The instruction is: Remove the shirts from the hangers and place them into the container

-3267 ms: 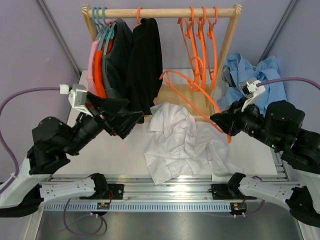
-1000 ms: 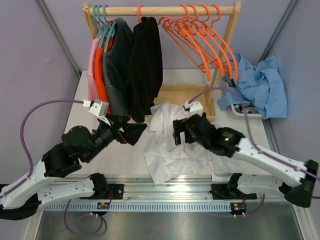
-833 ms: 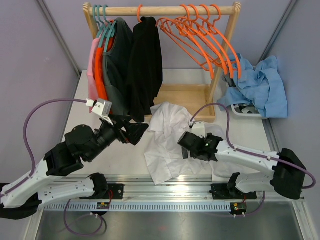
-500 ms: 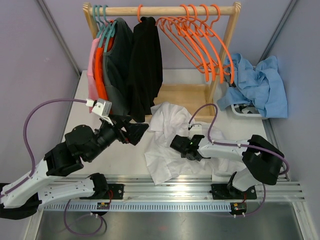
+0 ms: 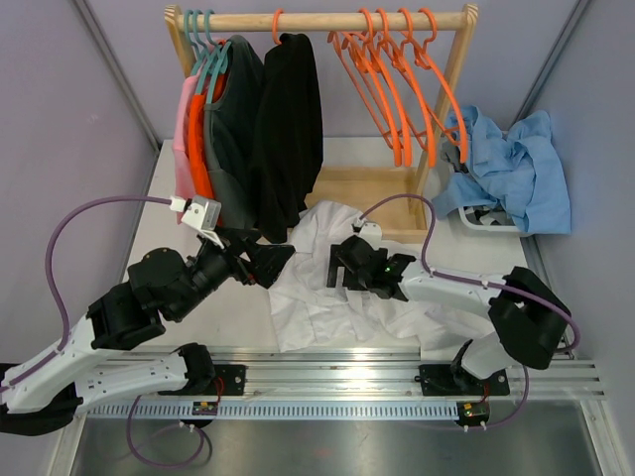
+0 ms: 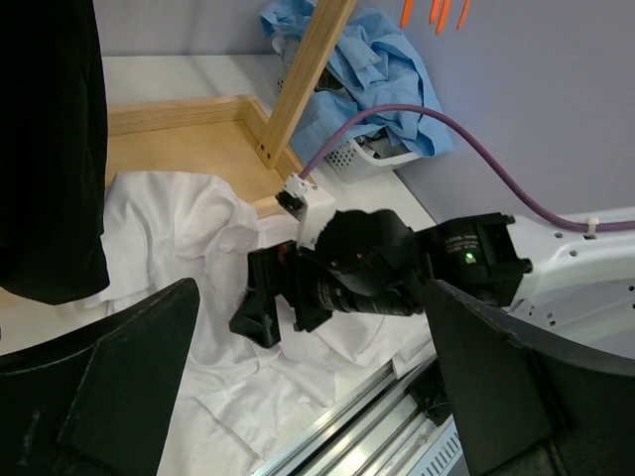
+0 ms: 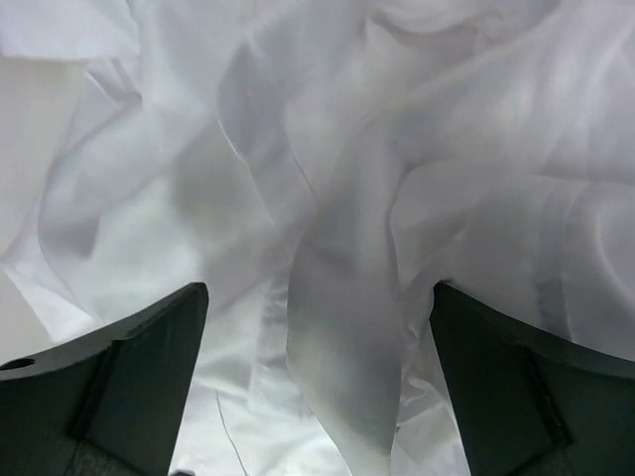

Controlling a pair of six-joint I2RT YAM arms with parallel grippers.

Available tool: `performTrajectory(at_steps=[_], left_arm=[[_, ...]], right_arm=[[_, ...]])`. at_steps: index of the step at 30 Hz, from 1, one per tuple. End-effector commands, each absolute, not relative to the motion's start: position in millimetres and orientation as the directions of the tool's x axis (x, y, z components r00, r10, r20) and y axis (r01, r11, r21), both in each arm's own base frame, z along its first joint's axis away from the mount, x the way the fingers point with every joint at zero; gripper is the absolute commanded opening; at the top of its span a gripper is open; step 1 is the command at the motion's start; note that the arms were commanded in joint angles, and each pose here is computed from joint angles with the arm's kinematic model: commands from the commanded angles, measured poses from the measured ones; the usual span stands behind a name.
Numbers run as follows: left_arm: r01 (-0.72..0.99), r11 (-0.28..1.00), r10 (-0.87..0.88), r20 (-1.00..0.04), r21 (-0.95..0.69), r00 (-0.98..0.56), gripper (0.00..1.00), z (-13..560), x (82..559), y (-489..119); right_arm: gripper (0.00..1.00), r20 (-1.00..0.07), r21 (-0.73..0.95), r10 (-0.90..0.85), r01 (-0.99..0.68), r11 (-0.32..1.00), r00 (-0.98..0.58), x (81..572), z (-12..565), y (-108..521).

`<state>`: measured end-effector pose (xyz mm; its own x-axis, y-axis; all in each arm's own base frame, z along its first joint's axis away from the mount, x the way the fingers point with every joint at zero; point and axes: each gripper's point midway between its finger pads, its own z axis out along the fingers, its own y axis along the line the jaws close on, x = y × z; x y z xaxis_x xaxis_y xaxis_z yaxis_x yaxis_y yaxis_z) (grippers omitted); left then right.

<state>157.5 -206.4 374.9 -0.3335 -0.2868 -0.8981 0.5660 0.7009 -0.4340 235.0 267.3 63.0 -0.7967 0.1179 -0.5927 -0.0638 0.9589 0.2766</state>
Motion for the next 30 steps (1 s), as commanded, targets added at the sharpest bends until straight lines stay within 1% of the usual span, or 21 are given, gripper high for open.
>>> performTrajectory(at_steps=[1,3,7,15,18,19,21,23,24,25,26,27,28,30], left_arm=[[0.564,0.684,-0.332,-0.886,-0.462,-0.323,0.99,384,158,-206],[0.564,0.684,-0.333,-0.886,-0.463,-0.322,0.99,384,157,-204],[0.557,0.685,-0.341,-0.882,-0.469,-0.324,0.99,381,156,-200],[0.548,0.684,-0.345,-0.875,-0.481,-0.338,0.99,376,154,-197],[0.549,0.682,-0.346,-0.875,-0.483,-0.340,0.99,375,154,-198],[0.549,0.683,-0.346,-0.875,-0.482,-0.338,0.99,375,154,-198],[0.549,0.685,-0.343,-0.876,-0.480,-0.338,0.99,375,155,-198],[0.548,0.686,-0.343,-0.876,-0.480,-0.337,0.99,375,155,-198],[0.547,0.685,-0.346,-0.875,-0.481,-0.338,0.99,375,155,-198],[0.546,0.685,-0.344,-0.875,-0.482,-0.340,0.99,375,154,-197],[0.543,0.686,-0.347,-0.874,-0.484,-0.340,0.99,375,154,-195],[0.541,0.687,-0.349,-0.873,-0.485,-0.340,0.99,375,154,-194],[0.537,0.689,-0.350,-0.872,-0.487,-0.341,0.99,373,154,-193],[0.533,0.691,-0.354,-0.871,-0.489,-0.341,0.99,373,153,-191]], right_arm=[[1.00,-0.604,0.323,0.107,-0.119,0.939,-0.790,263,66,295],[0.99,-0.598,0.291,0.094,-0.106,0.951,-0.796,275,51,297],[0.99,-0.591,0.298,0.096,-0.106,0.949,-0.801,299,33,311],[0.99,-0.616,0.335,0.102,-0.143,0.931,-0.781,323,43,334],[0.99,-0.635,0.240,0.093,-0.082,0.967,-0.767,338,35,322],[0.99,-0.658,0.175,0.090,-0.035,0.984,-0.747,347,31,311],[0.97,-0.635,0.056,0.053,0.022,0.998,-0.771,354,7,297],[0.88,-0.604,-0.019,0.043,0.069,0.997,-0.796,356,-12,282],[0.83,-0.586,-0.037,0.046,0.083,0.996,-0.809,355,-27,277],[0.69,-0.578,-0.037,0.056,0.095,0.995,-0.814,353,-33,274],[0.58,-0.585,-0.020,0.073,0.104,0.994,-0.808,355,-36,274],[0.43,-0.576,-0.022,0.088,0.122,0.992,-0.813,348,-42,265],[0.01,-0.577,-0.018,0.103,0.138,0.990,-0.810,346,-43,260],[0.00,-0.587,-0.024,0.125,0.171,0.985,-0.800,338,-39,245]])
